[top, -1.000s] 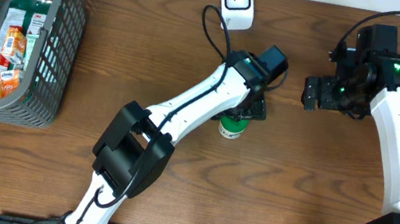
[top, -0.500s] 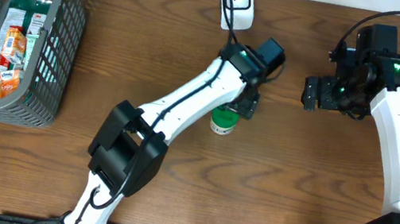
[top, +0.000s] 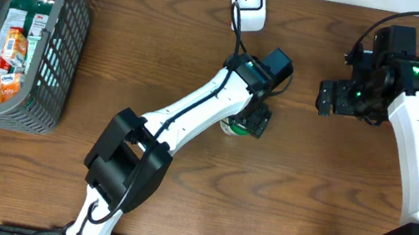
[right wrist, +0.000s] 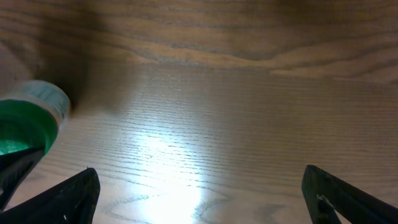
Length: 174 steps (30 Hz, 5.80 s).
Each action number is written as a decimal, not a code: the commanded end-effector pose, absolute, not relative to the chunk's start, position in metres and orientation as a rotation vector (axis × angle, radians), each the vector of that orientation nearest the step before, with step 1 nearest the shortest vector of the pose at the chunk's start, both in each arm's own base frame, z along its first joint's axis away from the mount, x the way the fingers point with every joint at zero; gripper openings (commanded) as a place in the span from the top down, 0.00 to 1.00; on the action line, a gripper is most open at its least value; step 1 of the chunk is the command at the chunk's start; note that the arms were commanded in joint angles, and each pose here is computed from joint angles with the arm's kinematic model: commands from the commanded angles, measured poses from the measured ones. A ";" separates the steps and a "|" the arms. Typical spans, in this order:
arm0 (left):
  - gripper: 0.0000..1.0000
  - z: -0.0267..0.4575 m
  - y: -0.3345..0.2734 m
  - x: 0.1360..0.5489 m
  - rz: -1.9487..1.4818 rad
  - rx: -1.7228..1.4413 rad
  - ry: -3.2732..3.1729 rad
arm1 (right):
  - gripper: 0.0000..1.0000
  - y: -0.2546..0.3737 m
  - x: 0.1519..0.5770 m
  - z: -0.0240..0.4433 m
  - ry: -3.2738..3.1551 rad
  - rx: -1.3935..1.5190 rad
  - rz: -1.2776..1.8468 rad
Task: Scan the item barcode
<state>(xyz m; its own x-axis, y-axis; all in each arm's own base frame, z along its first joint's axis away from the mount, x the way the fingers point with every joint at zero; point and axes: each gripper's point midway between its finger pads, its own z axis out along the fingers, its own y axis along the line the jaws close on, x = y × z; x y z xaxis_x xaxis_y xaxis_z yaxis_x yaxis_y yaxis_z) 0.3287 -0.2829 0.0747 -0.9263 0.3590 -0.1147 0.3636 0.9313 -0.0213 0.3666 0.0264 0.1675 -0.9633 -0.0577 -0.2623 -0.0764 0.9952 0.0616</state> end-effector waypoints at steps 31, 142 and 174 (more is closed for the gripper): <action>0.13 0.097 -0.268 0.367 -0.145 0.401 2.892 | 0.01 0.018 0.371 0.172 2.859 -0.091 0.084; 0.41 0.073 -0.274 0.258 -0.083 0.408 3.375 | 0.01 0.018 0.371 0.172 2.858 -0.091 0.084; 0.41 0.042 -0.265 0.271 0.164 0.469 3.466 | 0.01 0.018 0.371 0.172 2.859 -0.091 0.083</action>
<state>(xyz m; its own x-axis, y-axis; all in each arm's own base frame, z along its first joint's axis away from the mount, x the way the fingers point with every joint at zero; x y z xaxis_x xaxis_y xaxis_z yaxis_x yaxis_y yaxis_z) 0.2781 -0.2775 0.0462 -0.9178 0.2602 0.3000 0.2733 0.9619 0.0015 0.3666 0.0264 0.1675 -0.9633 -0.0577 -0.2623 -0.0764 0.9952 0.0616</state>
